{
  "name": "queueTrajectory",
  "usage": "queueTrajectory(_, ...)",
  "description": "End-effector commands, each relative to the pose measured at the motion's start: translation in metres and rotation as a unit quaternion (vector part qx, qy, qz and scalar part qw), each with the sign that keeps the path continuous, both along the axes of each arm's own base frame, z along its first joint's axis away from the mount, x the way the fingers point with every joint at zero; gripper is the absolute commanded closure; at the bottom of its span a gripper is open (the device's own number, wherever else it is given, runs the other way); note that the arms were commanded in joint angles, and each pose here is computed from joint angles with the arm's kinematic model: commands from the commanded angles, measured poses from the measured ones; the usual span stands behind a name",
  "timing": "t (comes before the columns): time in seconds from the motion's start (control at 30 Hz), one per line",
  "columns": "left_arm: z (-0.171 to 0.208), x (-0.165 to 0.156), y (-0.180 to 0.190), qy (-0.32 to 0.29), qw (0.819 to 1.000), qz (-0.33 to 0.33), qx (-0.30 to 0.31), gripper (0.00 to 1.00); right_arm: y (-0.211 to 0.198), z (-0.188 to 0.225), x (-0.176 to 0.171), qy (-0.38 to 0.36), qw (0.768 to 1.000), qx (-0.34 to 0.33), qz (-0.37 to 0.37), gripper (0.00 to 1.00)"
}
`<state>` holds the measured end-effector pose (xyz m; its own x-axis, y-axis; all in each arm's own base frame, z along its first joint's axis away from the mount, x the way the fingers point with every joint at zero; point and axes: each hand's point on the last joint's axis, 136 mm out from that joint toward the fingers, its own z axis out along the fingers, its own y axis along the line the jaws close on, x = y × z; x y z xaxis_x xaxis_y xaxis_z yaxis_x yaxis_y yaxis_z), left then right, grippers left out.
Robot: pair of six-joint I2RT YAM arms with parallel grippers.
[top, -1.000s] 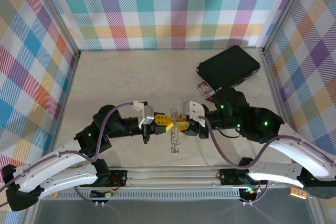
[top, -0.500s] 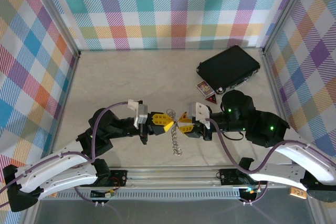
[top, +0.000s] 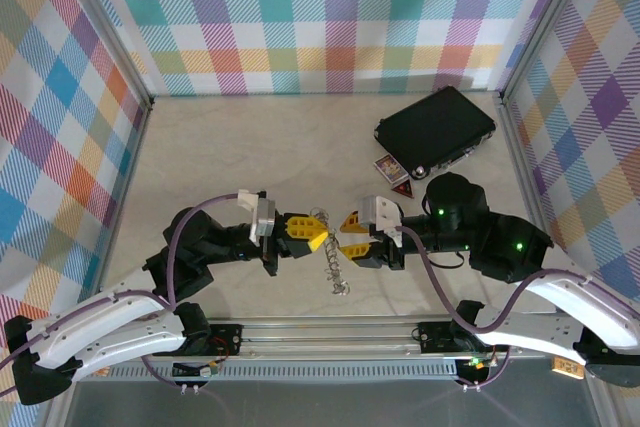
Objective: Put the keys on the keyring
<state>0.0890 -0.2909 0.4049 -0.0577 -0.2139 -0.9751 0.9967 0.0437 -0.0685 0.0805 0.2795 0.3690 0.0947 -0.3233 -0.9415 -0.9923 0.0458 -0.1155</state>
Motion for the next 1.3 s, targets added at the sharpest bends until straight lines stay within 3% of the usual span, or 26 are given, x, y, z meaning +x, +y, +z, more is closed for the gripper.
queueTrajectory(0.0,0.024,-0.012,0.010,-0.026,0.999,-0.016,-0.042,1.00,0.002,0.005,-0.009,0.009,0.999,0.025,0.023,0.63)
queueTrajectory(0.8,0.024,-0.010,0.011,-0.021,0.999,-0.010,-0.046,1.00,0.022,-0.011,-0.017,0.063,0.993,0.074,0.060,0.68)
queueTrajectory(1.27,0.020,-0.010,0.012,-0.020,0.999,-0.008,-0.041,1.00,0.029,-0.017,-0.014,0.076,0.992,0.079,0.062,0.50)
